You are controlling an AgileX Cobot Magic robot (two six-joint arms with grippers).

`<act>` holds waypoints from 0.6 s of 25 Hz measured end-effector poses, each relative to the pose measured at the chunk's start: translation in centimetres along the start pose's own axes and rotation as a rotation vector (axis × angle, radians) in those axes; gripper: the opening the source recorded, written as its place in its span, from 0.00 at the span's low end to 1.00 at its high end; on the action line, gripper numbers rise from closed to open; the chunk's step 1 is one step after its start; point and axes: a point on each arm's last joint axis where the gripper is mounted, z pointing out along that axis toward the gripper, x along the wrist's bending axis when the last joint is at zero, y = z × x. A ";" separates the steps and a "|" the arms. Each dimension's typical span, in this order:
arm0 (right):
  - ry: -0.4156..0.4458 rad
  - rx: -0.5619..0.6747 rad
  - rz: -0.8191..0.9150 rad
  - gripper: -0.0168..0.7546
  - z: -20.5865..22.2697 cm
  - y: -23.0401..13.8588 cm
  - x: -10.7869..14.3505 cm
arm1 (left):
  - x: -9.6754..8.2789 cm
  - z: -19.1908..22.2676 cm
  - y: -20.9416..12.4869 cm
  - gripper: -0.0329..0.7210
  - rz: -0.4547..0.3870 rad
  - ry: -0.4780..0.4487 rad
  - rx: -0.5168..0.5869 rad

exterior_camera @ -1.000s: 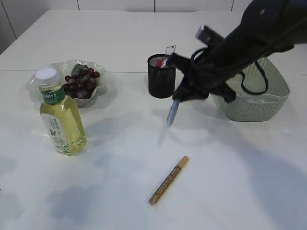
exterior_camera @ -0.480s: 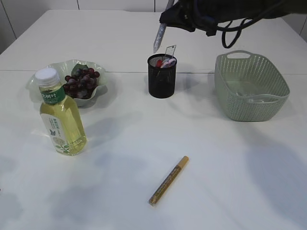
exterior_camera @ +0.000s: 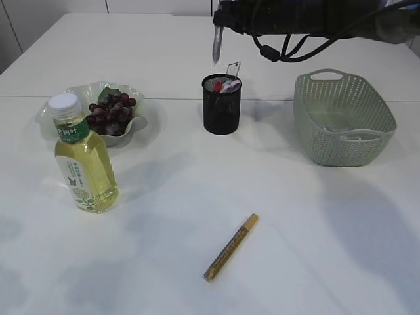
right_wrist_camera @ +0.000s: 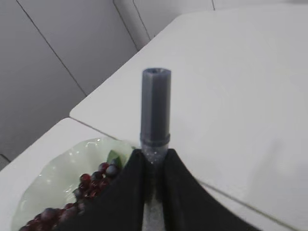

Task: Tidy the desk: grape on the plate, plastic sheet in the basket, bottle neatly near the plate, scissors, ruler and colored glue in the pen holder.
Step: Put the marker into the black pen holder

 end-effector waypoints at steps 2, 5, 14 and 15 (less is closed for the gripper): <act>-0.012 -0.027 -0.078 0.14 0.4 0.1 -0.4 | 0.0 0.0 0.0 0.56 0.000 0.000 0.001; -0.016 -0.050 -0.144 0.14 0.9 -0.4 -0.9 | 0.0 0.0 0.0 0.56 0.000 0.000 0.001; -0.030 -0.083 -0.271 0.14 2.3 -2.7 -2.3 | 0.0 0.0 0.0 0.56 0.000 0.000 0.002; -0.032 -0.081 -0.284 0.14 2.5 -3.0 -2.4 | 0.0 0.0 0.0 0.56 0.000 0.000 0.002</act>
